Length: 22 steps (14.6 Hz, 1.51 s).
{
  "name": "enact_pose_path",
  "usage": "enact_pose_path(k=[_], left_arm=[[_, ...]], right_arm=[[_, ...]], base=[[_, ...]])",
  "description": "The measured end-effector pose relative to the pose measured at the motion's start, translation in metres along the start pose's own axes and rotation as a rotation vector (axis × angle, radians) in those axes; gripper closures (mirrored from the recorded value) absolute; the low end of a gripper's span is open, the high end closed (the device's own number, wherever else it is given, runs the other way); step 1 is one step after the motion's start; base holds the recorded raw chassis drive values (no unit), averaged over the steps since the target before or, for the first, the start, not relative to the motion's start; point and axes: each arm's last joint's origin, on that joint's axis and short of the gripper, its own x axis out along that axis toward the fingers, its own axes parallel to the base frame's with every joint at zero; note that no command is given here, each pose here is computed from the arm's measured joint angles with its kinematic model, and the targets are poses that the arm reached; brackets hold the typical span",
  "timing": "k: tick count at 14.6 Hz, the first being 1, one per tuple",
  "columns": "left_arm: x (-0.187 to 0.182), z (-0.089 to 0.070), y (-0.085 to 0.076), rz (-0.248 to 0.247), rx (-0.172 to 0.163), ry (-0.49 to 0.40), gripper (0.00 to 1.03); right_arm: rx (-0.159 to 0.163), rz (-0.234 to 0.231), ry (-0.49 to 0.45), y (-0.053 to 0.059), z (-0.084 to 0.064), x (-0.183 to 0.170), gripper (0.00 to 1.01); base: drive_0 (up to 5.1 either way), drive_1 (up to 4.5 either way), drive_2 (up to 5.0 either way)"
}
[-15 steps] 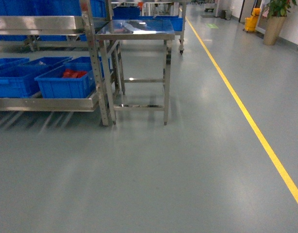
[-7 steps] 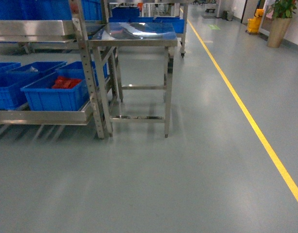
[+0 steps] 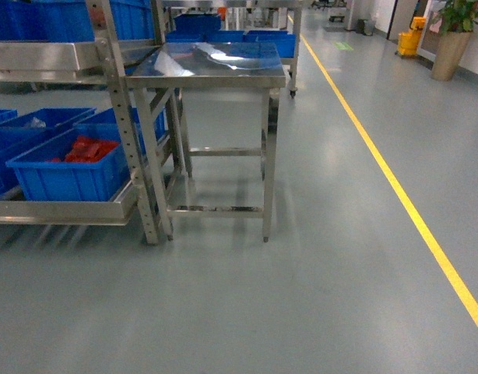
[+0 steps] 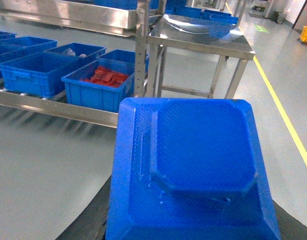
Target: Pick blue part to blue bin on bottom shelf
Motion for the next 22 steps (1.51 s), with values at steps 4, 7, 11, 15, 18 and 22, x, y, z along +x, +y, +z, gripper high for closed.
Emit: enact_pose_path(k=[4, 7, 11, 15, 18, 22], left_arm=[[0.0, 0.0, 0.0, 0.001, 0.0, 0.0, 0.6], [0.0, 0.0, 0.0001, 0.002, 0.0, -0.001, 0.6], [0.0, -0.0002, 0.0002, 0.003, 0.002, 0.001, 0.6], [0.0, 0.0001, 0.0, 0.001, -0.001, -0.001, 0.6], [0.0001, -0.0001, -0.0001, 0.0, 0.001, 0.001, 0.6], [0.0, -0.0001, 0.0001, 0.002, 0.001, 0.001, 0.6]], right_arm=[[0.0, 0.0, -0.002, 0.0, 0.0002, 0.0, 0.03], [0.0, 0.0, 0.0, 0.0, 0.0, 0.0, 0.03], [0.0, 0.0, -0.006, 0.0, 0.0006, 0.0, 0.03], [0.0, 0.0, -0.002, 0.0, 0.0001, 0.0, 0.03], [0.0, 0.0, -0.006, 0.0, 0.0007, 0.0, 0.03], [0.0, 0.0, -0.003, 0.0, 0.0003, 0.0, 0.03]], base=[[0.0, 4.3, -4.2], [0.0, 4.29, -4.2], [0.0, 4.24, -4.3], [0.0, 4.24, -4.3], [-0.1, 4.2, -4.3], [-0.1, 4.18, -4.3]])
